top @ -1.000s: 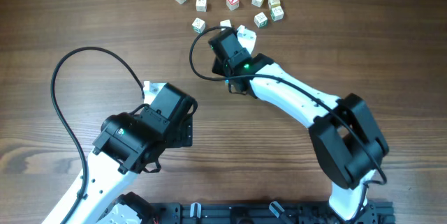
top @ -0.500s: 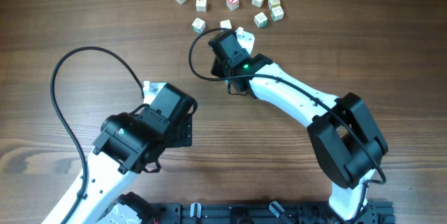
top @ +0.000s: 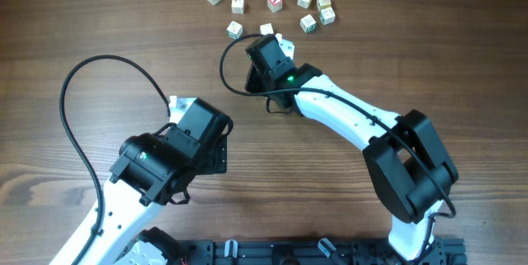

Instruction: Form a circle

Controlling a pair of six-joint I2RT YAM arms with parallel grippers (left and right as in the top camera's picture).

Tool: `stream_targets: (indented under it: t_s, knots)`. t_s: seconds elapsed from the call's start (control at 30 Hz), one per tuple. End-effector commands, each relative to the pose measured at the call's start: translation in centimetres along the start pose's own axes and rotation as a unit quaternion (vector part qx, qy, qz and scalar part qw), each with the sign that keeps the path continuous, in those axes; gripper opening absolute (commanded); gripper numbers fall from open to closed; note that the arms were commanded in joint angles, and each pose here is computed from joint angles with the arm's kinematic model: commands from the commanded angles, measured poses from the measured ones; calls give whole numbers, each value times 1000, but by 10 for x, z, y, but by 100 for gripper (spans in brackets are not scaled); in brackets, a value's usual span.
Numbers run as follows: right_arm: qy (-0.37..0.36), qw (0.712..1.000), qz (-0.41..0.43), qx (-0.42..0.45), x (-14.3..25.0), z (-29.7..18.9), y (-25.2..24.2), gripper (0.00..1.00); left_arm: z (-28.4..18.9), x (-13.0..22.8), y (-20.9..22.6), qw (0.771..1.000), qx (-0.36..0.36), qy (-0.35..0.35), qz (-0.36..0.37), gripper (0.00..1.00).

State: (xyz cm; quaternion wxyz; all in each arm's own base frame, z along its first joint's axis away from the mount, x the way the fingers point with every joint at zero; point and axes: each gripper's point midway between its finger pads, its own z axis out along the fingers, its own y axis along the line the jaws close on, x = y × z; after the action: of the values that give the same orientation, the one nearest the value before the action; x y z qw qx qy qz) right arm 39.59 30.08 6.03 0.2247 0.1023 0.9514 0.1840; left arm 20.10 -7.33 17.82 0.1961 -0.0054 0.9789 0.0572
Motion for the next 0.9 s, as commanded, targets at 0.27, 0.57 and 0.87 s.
stream_targets:
  t_s: [0.27, 0.57, 0.87]
  knots:
    - [35, 999, -8, 0, 17, 25, -6, 5, 0, -1, 4, 1000, -8, -5, -3, 100]
    - [38, 999, -10, 12, 19, 25, -12, 5, 0, -1, 4, 1000, -8, -5, -3, 100]
    - [26, 999, -11, 35, 16, 25, -20, 5, 0, -1, 4, 1000, -8, -5, -3, 100]
